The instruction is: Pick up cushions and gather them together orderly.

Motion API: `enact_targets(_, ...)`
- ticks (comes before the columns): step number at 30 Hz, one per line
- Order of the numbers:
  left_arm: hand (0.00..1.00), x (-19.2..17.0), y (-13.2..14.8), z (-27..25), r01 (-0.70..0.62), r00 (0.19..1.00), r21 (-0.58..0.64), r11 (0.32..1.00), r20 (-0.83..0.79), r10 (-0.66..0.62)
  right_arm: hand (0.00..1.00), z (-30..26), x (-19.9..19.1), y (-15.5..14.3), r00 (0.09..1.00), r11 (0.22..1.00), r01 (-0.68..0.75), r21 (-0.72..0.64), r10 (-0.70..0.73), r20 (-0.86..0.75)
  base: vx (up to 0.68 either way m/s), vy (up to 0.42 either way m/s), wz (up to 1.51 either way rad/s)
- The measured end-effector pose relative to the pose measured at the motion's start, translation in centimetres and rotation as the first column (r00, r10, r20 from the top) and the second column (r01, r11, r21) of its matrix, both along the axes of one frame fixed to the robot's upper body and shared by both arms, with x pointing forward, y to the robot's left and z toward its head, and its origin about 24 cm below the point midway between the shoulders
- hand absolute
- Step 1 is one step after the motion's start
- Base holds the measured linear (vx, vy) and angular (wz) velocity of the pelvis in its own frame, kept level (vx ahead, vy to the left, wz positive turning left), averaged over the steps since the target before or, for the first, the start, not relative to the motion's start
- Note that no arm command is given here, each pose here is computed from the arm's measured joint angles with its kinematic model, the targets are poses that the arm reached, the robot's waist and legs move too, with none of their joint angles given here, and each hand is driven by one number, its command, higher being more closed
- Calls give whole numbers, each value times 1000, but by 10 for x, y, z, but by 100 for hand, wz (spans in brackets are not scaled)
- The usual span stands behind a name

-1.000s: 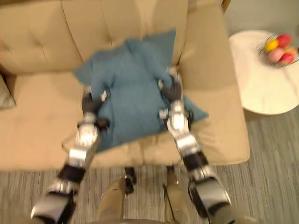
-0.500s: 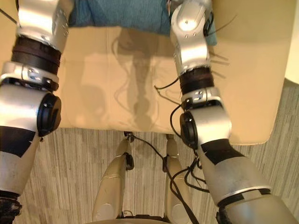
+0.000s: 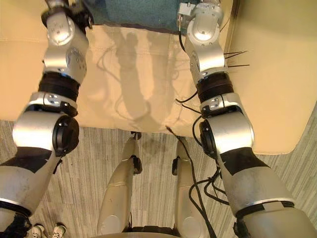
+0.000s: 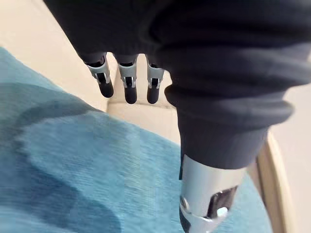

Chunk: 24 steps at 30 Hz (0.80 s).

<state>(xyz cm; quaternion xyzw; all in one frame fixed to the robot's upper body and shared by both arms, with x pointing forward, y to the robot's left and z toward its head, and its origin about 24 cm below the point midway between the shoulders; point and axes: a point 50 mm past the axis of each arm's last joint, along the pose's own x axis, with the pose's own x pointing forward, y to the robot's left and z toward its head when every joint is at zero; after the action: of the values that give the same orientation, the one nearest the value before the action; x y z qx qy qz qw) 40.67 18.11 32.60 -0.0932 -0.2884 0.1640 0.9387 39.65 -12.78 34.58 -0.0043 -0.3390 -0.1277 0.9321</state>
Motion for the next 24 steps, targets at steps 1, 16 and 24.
enact_targets(1,0,0,3,-3,-8,1000,2,1000,-5,8,0,-5,1,-1,1000,1000,-4,-6,4,-12,-39,36,-10)
enact_targets(16,0,-102,51,-229,52,956,156,986,-294,-4,0,-229,-88,-47,932,974,-195,-112,149,-330,-35,-21,-6)
enact_targets(24,0,-236,38,-418,238,415,32,971,-907,-72,0,-393,-189,-70,534,968,-230,-97,43,-845,68,-22,-1)
